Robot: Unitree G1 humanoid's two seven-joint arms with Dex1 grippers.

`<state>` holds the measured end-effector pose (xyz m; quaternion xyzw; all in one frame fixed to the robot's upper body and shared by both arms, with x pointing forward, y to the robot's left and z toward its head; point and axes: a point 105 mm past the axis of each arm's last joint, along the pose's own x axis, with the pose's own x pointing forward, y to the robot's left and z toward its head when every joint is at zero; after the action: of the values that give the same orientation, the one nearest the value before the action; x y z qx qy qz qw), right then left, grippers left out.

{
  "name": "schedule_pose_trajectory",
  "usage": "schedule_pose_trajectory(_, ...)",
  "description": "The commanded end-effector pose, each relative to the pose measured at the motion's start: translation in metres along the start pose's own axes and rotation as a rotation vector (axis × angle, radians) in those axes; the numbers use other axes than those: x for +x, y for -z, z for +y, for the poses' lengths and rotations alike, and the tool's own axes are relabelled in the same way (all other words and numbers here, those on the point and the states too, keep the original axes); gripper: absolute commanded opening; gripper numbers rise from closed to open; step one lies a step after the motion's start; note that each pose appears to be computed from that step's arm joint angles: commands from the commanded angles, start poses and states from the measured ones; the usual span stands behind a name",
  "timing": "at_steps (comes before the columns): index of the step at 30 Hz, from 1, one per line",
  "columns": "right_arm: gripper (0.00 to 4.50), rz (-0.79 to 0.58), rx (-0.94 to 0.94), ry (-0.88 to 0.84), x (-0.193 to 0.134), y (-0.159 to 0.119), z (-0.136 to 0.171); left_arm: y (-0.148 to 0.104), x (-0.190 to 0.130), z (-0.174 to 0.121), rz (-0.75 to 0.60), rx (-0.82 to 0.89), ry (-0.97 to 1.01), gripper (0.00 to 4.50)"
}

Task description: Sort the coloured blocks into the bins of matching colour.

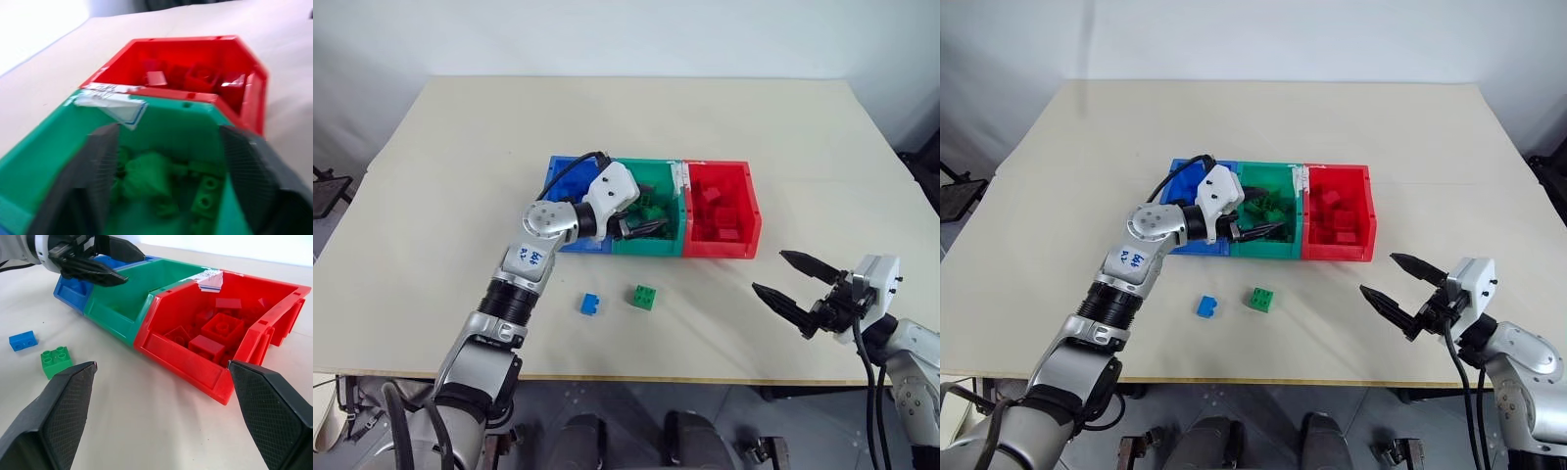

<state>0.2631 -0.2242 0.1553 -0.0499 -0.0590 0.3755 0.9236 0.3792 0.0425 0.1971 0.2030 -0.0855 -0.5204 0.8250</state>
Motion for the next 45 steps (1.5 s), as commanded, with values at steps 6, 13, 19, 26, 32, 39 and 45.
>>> schedule_pose_trajectory(6,4.5,-0.006,-0.105,-0.158,0.007,-0.011,0.01,-0.005,-0.102,-0.003,-0.089,0.104,-0.001,4.48)
schedule_pose_trajectory(13,4.5,0.079,-0.161,-0.327,0.012,0.0,0.014,0.038,-0.185,-0.019,0.154,-0.022,-0.07,4.48)
schedule_pose_trajectory(19,4.5,0.09,-0.187,-0.375,0.01,0.0,0.015,0.038,-0.177,-0.037,0.15,-0.088,-0.01,4.48)
schedule_pose_trajectory(26,4.5,0.139,-0.208,-0.355,-0.006,-0.001,0.009,0.011,-0.104,-0.055,0.077,0.023,0.208,4.48)
schedule_pose_trajectory(32,4.5,0.196,-0.191,-0.327,-0.026,0.003,0.014,0.024,-0.06,-0.078,0.171,0.015,0.435,4.48)
schedule_pose_trajectory(39,4.5,0.195,-0.192,-0.278,-0.029,0.0,0.021,0.043,-0.038,-0.08,0.225,0.055,0.496,4.48)
schedule_pose_trajectory(45,4.5,0.17,-0.189,-0.259,-0.026,-0.005,0.03,0.056,-0.018,-0.082,0.249,0.053,0.529,4.48)
